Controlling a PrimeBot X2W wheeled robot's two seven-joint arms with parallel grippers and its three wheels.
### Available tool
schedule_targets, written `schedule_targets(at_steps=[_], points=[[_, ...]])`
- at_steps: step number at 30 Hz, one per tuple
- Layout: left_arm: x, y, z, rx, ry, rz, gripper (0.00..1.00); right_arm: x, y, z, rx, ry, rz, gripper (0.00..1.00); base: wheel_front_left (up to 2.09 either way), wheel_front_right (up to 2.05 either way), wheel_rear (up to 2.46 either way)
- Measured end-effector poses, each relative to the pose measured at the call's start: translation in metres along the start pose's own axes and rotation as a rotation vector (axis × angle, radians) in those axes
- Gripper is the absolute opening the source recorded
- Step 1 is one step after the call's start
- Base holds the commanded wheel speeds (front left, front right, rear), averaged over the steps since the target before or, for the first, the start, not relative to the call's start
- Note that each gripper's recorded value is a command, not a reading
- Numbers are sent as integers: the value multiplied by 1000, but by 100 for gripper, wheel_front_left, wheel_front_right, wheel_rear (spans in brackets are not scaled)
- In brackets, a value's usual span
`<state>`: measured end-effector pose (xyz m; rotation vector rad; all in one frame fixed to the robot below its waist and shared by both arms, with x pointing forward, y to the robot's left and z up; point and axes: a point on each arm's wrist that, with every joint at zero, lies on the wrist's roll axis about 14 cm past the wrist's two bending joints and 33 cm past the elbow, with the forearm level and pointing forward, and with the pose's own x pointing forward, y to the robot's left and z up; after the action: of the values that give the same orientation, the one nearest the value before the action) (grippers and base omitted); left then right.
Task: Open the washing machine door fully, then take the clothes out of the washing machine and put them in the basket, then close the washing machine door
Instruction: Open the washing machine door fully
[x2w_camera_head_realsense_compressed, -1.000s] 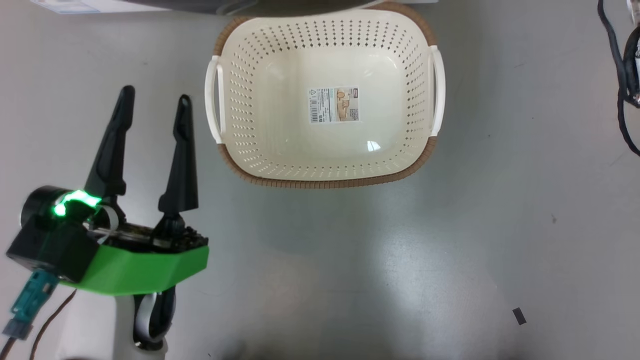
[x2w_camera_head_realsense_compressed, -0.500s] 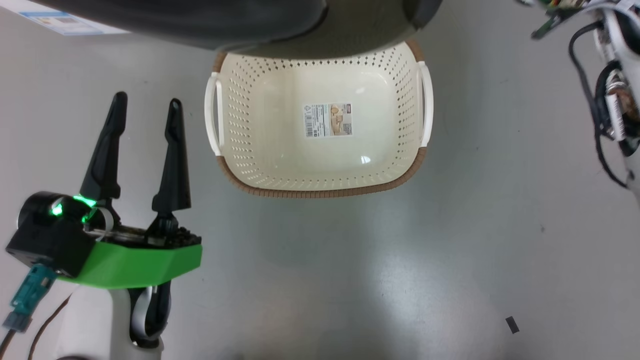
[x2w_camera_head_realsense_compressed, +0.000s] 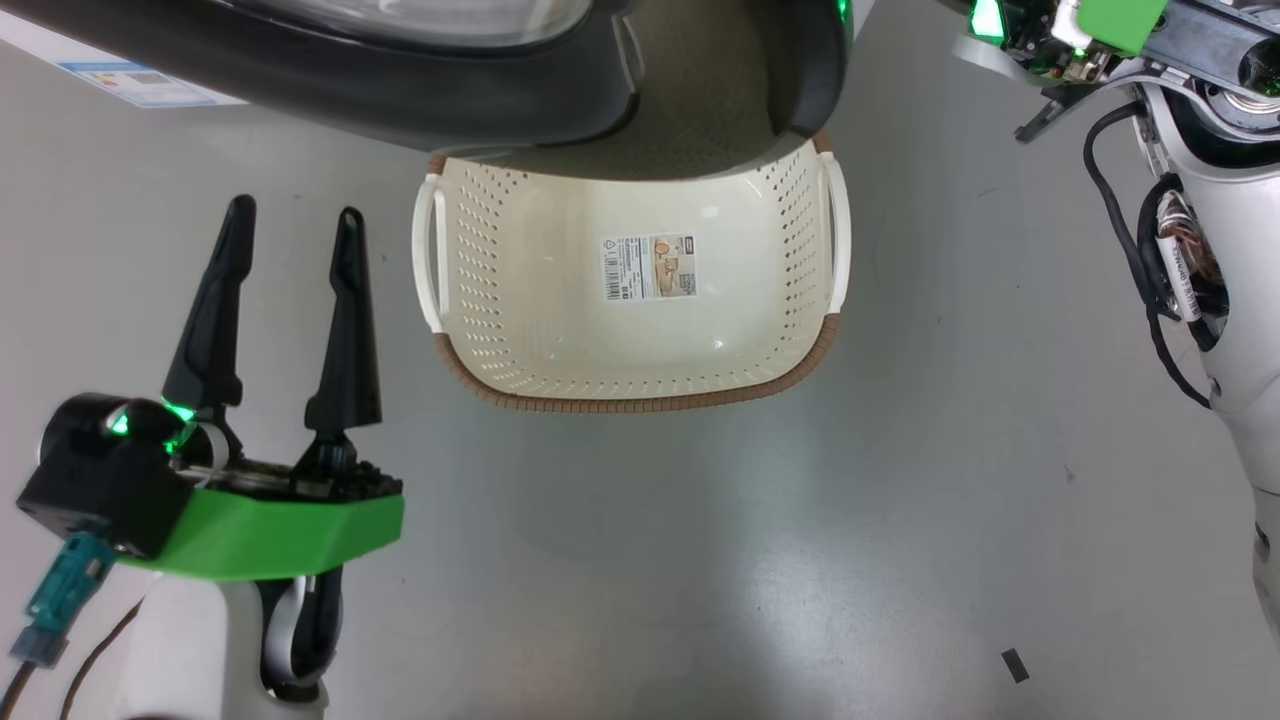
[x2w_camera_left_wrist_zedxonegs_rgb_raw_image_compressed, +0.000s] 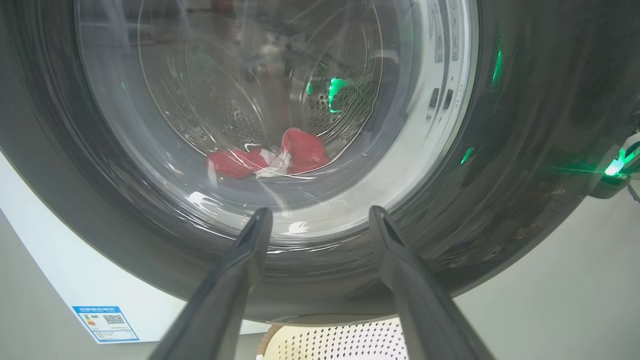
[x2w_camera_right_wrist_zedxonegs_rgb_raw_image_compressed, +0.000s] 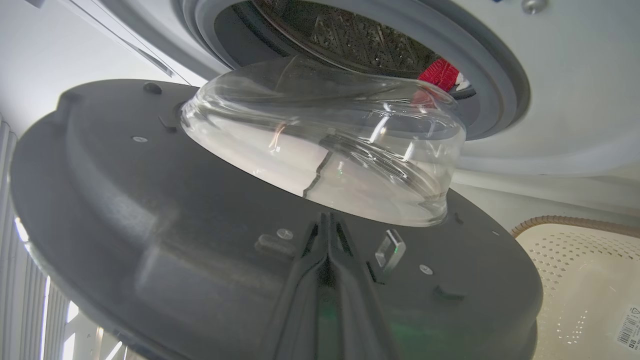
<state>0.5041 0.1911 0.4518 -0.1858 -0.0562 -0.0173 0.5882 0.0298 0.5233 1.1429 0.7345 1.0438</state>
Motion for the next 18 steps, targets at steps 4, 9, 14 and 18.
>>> schedule_targets(at_steps=[4, 9, 14, 18], points=[[0, 0, -2, -3, 4, 0, 100, -3, -7, 8, -44, -75, -42, 100, 0, 0, 0], [1, 0, -1, -5, 1, 4, 100, -13, -10, 27, -151, -225, -102, 100, 0, 0, 0], [0, -1, 0, -10, 0, 5, 100, -31, -18, 35, -280, -334, -190, 100, 0, 0, 0], [-3, -1, -2, -15, 7, 8, 100, -46, -23, 33, -409, -393, -253, 100, 0, 0, 0]])
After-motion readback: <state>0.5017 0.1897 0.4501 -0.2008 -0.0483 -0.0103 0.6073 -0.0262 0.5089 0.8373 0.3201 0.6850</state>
